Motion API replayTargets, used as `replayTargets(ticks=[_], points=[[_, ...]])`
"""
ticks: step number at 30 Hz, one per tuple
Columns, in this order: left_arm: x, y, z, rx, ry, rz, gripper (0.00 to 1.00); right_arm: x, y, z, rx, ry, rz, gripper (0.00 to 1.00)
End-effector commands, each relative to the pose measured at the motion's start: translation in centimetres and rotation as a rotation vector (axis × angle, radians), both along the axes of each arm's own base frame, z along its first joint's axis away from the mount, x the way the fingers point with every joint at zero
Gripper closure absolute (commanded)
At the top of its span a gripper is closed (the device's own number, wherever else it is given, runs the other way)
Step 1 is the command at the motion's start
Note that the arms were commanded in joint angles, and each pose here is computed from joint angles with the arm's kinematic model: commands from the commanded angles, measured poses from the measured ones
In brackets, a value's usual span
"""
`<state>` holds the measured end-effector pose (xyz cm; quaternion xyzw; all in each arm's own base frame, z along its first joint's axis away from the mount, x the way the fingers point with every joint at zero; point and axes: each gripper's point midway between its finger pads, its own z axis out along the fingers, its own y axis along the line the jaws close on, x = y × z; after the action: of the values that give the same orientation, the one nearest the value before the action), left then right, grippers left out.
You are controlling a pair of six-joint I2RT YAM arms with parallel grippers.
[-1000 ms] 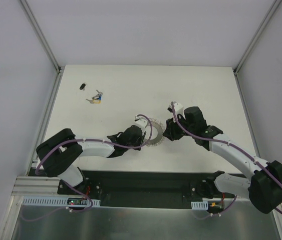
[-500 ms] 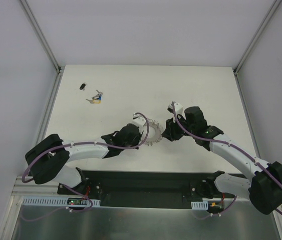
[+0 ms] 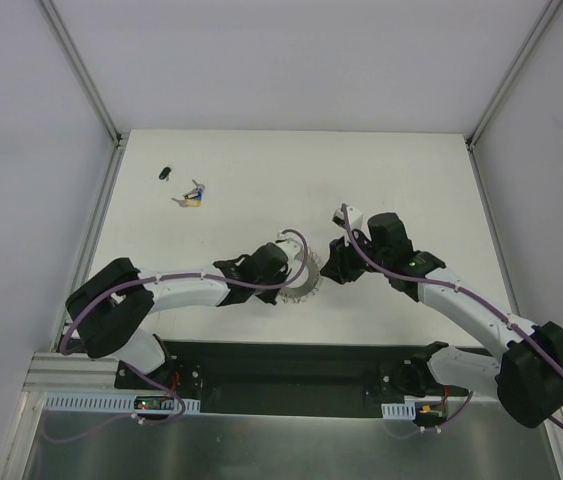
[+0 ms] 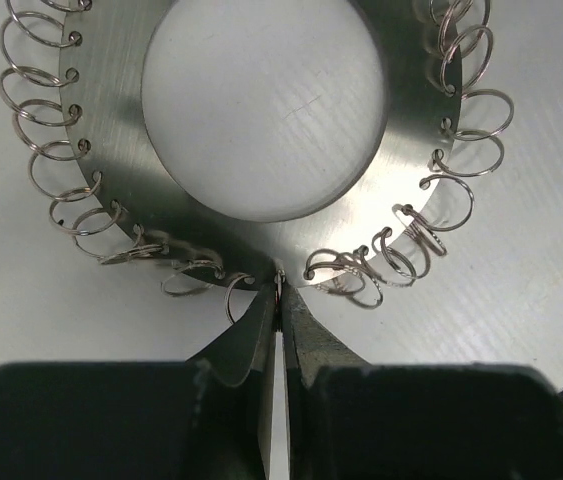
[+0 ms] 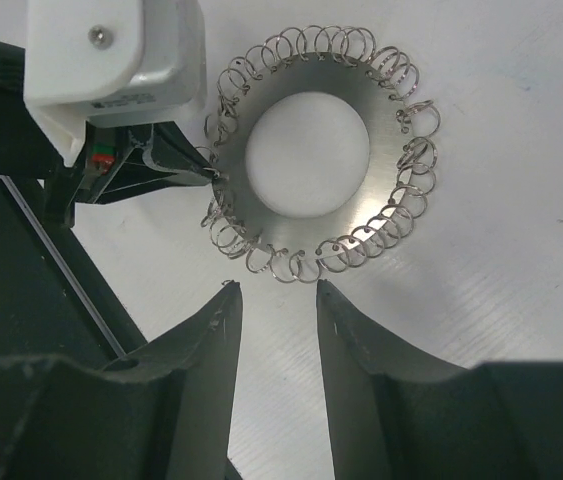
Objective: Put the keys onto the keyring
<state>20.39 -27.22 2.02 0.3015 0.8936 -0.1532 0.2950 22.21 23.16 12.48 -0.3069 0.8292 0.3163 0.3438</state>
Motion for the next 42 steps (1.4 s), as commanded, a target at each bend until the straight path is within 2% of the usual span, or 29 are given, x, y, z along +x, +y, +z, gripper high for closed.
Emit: replayTargets(ticks=[1,6,8,15,18,21,25,30,34,42], points=[[-0.9,0.1,0.1,0.012,0.142,0.125,1.0,0.5,0.7,1.2,0.036,-0.029,0.014,0.61],[0.1,0.7,0.4,0.009,0.137,0.172,0.99,0.6,0.7,1.3,0.037,-0.03,0.014,0.61],[0.6,0.7,1.0,0.002,0.118,0.179,0.91,0.5,0.7,1.2,0.035,-0.026,0.016,0.61],[1.0,0.5,4.1,-0.075,0.067,0.198,0.71,0.6,0.7,1.3,0.036,-0.029,0.016,0.61],[1.3,0.6,5.6,-0.114,0.036,0.223,0.66,0.7,0.7,1.4,0.034,-0.037,0.019,0.6],[1.2,0.8,6.3,-0.14,0.027,0.242,0.66,0.8,0.8,1.7,0.037,-0.048,0.025,0.6],[0.0,1.4,4.9,-0.114,0.038,0.267,0.67,0.7,0.9,1.9,0.043,-0.052,0.034,0.6],[-0.6,2.3,2.8,-0.12,0.014,0.333,0.76,0.5,0.9,1.8,0.047,-0.047,0.04,0.6],[0.0,2.9,2.2,-0.166,-0.024,0.412,0.78,0.3,1.0,1.7,0.048,-0.041,0.042,0.6],[0.2,1.5,2.0,-0.202,-0.036,0.35,0.77,0.0,1.2,1.5,0.048,-0.032,0.053,0.6]])
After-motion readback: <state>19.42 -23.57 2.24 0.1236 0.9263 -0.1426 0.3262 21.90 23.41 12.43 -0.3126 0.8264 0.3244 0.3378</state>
